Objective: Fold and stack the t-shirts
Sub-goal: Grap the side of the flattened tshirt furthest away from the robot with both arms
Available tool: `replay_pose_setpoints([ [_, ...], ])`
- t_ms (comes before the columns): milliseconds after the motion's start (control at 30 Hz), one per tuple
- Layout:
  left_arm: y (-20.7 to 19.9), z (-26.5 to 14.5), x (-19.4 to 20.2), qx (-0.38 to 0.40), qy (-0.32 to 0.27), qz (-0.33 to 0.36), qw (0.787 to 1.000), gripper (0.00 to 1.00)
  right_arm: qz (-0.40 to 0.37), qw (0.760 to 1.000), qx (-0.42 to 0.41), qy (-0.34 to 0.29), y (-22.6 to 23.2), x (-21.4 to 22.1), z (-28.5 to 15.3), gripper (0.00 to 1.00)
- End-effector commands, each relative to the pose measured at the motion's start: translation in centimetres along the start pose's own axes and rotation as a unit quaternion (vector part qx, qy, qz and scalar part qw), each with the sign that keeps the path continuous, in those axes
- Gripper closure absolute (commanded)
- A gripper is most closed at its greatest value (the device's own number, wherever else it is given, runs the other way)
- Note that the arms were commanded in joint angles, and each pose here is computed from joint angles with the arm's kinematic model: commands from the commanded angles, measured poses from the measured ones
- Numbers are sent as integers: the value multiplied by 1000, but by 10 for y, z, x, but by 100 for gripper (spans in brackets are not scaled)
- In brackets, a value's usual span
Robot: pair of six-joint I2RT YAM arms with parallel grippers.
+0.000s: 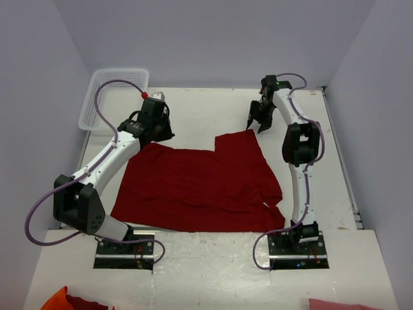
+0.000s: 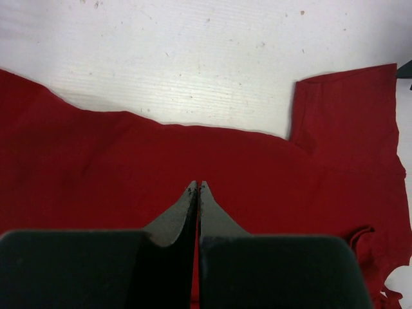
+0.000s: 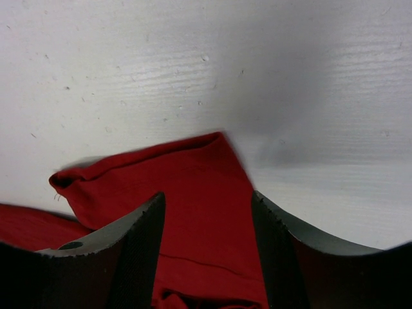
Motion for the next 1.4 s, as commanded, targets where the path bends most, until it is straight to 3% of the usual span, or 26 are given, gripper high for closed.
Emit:
replay_pose_setpoints([
  [0,-9,-13,-10,35,-24,9,999,100,9,1000,-3,20,4,7,-4,43],
  [167,-9,-12,-9,34,-22,11,999,100,28,999,-11,-18,7,2,-8,43],
  [467,-8,-20,-13,32,-34,11,999,100,35,994,52,-87,15,1,-6,41],
  [900,-10,-20,-12,39,-31,11,999,100,9,997,64,-43,20,11,0,44],
  [1167,-6,-19,-8,33,-27,17,999,100,5,992,100,-72,13,7,-3,44],
  [1267,-5,-19,-7,30,-26,20,999,100,-16,993,99,-62,15,5,-8,44],
  [1367,-5,-18,-7,32,-26,21,999,100,-43,993,105,-13,9,14,1,46],
])
Point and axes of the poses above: each gripper's point midway between its finger pads, its own z axis out along the fingers, its own y axis along the line the jaws close on, x = y × z, the point moved 7 cm from there along -z, back along the fingers, and after that the axes turned 3 degrees about z, right-handed, at the moved point
